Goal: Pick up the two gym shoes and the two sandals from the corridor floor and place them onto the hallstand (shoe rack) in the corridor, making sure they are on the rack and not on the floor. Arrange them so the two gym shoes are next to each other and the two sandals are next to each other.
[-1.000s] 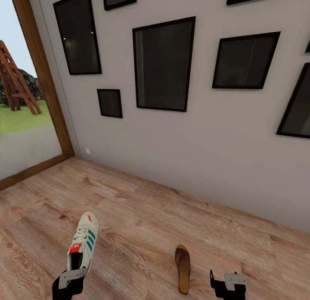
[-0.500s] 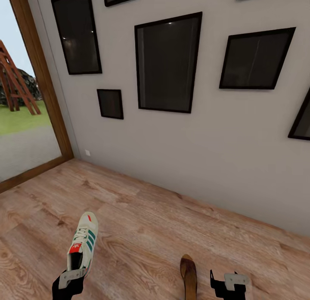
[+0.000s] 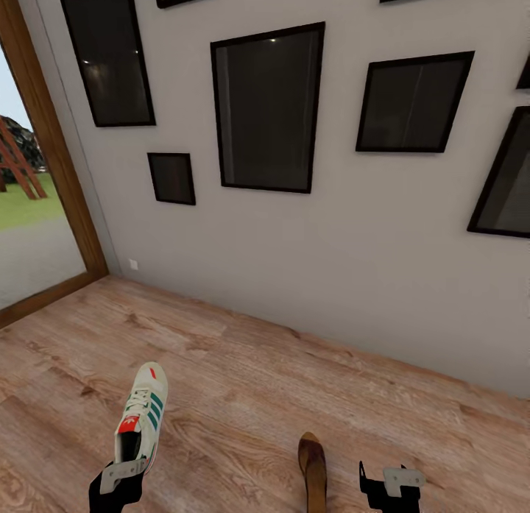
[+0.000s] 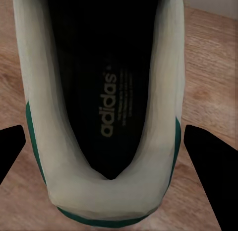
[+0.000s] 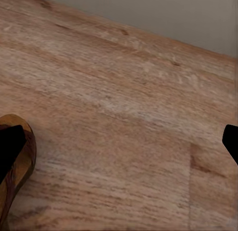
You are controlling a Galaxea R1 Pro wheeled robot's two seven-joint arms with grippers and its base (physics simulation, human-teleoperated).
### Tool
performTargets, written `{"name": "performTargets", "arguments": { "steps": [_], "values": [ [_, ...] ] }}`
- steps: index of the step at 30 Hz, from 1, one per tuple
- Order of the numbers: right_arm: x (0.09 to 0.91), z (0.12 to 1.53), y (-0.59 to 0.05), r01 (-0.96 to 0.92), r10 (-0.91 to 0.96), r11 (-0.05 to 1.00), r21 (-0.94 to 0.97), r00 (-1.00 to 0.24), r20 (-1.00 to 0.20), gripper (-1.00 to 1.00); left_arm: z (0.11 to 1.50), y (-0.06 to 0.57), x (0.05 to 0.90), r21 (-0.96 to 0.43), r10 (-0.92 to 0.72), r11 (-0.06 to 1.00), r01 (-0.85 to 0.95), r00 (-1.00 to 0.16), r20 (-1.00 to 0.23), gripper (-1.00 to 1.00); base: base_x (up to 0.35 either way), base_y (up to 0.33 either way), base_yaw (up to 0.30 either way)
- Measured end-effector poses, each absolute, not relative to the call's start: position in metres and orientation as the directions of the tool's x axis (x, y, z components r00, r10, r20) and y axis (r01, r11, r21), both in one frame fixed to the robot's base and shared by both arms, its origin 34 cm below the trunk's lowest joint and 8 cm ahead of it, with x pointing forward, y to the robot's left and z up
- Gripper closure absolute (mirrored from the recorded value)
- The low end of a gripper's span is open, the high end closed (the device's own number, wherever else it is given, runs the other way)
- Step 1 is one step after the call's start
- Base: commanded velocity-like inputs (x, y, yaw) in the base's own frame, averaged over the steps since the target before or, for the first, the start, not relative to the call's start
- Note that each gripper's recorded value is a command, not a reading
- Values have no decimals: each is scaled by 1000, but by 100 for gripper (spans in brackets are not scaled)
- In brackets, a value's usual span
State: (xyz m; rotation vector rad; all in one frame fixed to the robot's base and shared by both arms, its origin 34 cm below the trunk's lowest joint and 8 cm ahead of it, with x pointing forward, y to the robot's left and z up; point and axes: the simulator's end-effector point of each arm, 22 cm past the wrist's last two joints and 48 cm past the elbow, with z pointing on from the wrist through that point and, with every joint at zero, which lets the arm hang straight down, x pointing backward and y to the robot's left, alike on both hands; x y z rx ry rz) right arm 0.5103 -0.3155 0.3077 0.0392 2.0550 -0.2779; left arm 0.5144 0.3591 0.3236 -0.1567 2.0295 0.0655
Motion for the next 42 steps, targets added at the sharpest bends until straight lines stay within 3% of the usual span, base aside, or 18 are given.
{"name": "performTargets", "arguments": {
  "steps": [12, 36, 42],
  "values": [
    [510, 308, -315, 145, -89, 973, -180, -482, -872, -100, 324, 360, 514, -22, -83, 990, -143, -439, -894, 100, 57, 141, -5],
    [510, 306, -305, 131, -86, 977, -170, -486, -870, -100, 326, 352, 525, -29, -84, 991, -127, -450, -889, 100, 3, 7, 0],
    [510, 303, -294, 124, -76, 980, -157, -496, -865, -100, 340, 342, 566, -67, -118, 990, -122, -477, -871, 100, 0, 0, 0]
  ]
}}
